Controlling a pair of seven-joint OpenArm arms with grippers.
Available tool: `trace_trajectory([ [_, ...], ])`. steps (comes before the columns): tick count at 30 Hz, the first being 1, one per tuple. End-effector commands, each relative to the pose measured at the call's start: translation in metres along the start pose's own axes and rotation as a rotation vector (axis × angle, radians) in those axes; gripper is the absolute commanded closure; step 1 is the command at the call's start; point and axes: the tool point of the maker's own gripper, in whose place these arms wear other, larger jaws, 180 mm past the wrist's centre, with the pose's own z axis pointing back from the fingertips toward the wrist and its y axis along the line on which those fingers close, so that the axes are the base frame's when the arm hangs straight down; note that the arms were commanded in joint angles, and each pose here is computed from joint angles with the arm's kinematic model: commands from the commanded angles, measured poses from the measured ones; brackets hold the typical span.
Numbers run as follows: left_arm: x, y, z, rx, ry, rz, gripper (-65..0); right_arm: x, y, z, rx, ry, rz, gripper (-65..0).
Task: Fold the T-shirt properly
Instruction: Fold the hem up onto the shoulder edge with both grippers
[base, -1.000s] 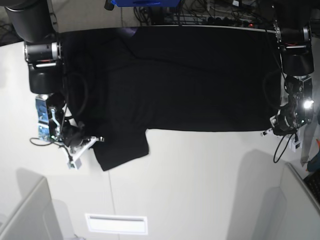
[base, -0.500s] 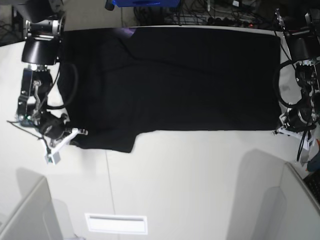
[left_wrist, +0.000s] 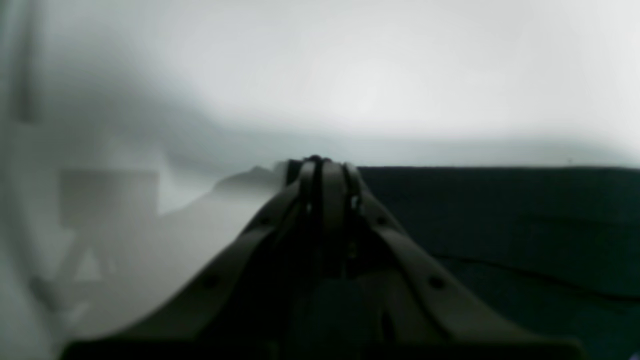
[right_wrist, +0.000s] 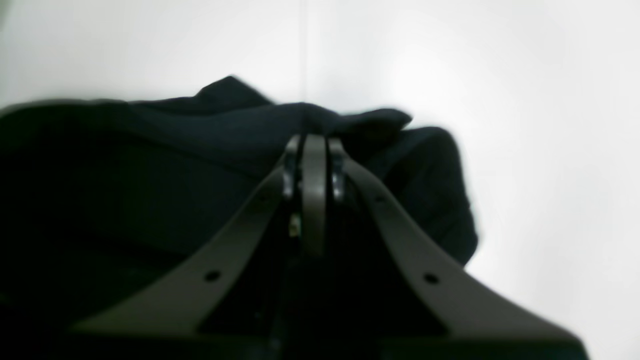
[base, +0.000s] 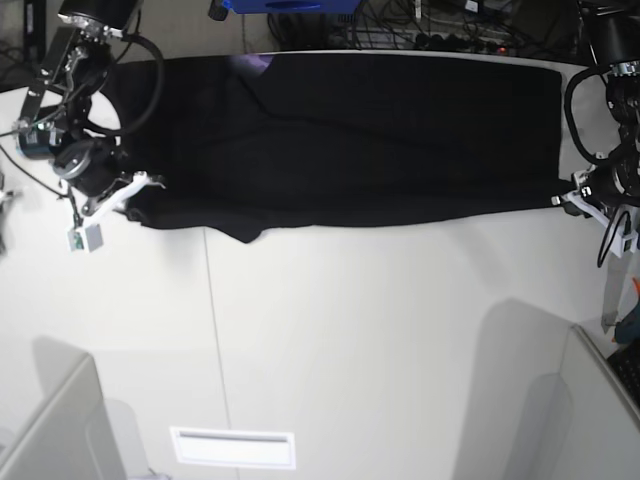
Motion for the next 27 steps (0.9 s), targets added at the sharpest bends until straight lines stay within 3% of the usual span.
trace_trajectory([
  [1, 0.005, 0.008, 0.010, 0.024, -0.010, -0.026, 0.0, 0.012, -0.004, 0.009, 0.004, -0.054, -0.005, 0.0],
  [9, -0.022, 0.002, 0.024, 0.026, 0.047, -0.188, 0.0, -0.017, 0.000, 0.040, 0.123, -0.026, -0.153, 0.0],
  [15, -0.043, -0.001, 0.028, 0.027, 0.091, -0.220, 0.0, -0.045, 0.010, 0.054, 0.203, 0.005, -0.245, 0.0],
  [21, -0.055, 0.009, 0.032, 0.048, 0.136, -0.237, 0.0, -0.056, -0.001, 0.064, 0.175, 0.012, -0.278, 0.0],
  [27, -0.071, 0.007, 0.036, 0.049, 0.173, -0.264, 0.0, -0.082, -0.008, 0.055, 0.087, 0.108, -0.230, 0.0],
])
